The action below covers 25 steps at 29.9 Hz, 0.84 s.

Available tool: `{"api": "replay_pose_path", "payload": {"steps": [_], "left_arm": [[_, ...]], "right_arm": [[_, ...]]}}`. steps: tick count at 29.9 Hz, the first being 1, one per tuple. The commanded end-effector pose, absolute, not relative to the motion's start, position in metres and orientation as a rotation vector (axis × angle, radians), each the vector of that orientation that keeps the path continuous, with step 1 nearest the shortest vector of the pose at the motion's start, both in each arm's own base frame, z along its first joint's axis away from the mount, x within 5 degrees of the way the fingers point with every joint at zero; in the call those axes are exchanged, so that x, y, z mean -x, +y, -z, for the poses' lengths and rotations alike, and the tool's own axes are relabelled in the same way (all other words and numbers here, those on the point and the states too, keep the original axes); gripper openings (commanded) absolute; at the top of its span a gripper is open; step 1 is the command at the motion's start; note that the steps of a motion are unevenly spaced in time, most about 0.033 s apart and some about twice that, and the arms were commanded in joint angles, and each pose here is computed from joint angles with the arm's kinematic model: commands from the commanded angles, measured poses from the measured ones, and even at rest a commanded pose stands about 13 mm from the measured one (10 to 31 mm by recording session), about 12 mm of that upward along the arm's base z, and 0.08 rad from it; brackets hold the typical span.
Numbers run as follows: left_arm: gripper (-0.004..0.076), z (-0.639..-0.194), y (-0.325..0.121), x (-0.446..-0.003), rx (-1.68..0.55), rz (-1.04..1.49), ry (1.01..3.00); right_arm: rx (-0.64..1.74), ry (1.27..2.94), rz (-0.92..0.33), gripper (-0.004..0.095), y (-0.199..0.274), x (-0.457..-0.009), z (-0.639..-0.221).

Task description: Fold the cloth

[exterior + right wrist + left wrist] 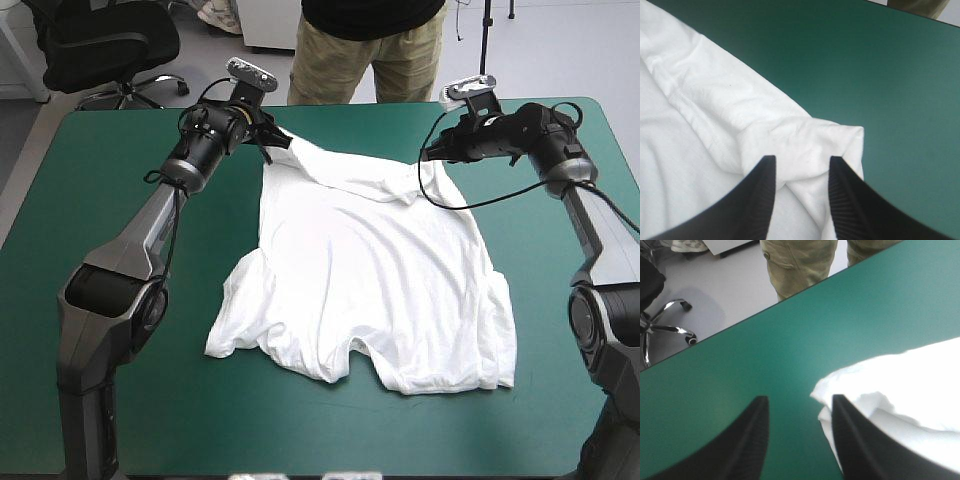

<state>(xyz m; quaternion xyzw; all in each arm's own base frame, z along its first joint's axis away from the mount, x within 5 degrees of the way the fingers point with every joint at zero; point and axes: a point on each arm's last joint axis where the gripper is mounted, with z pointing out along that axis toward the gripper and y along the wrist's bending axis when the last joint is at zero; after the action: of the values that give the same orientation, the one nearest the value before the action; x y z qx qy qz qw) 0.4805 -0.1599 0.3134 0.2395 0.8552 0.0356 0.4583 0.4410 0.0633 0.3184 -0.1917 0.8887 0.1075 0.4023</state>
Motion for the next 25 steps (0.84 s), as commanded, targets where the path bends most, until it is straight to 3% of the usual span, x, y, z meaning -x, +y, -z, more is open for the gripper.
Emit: {"api": "replay_pose_path", "payload": {"steps": [1,4,9,18,22,25], "left_arm": [[0.0484,-0.368,-0.154,-0.464,-0.551,-0.075,1.976],[0.0462,-0.386,-0.149,-0.453,-0.565,-0.097,1.963],[0.0404,-0.432,-0.134,-0.417,-0.602,-0.145,1.942],[0.0385,-0.461,-0.124,-0.332,-0.796,0.087,2.236],[0.0339,-0.455,-0.13,-0.3,-0.847,0.326,2.29],[0.0329,-0.441,-0.13,-0.272,-0.885,0.358,2.342]], "right_arm": [[0.511,2.09,-0.203,0.0522,0.06,-0.432,-0.365],[0.535,2.082,-0.178,0.0628,0.059,-0.425,-0.383],[0.539,2.102,-0.215,0.0614,0.054,-0.396,-0.426],[0.616,2.235,-0.328,0.0407,0.049,-0.312,-0.466],[0.613,2.247,-0.392,0.0333,0.051,-0.278,-0.463],[0.608,2.277,-0.448,0.0328,0.053,-0.249,-0.451]]}}
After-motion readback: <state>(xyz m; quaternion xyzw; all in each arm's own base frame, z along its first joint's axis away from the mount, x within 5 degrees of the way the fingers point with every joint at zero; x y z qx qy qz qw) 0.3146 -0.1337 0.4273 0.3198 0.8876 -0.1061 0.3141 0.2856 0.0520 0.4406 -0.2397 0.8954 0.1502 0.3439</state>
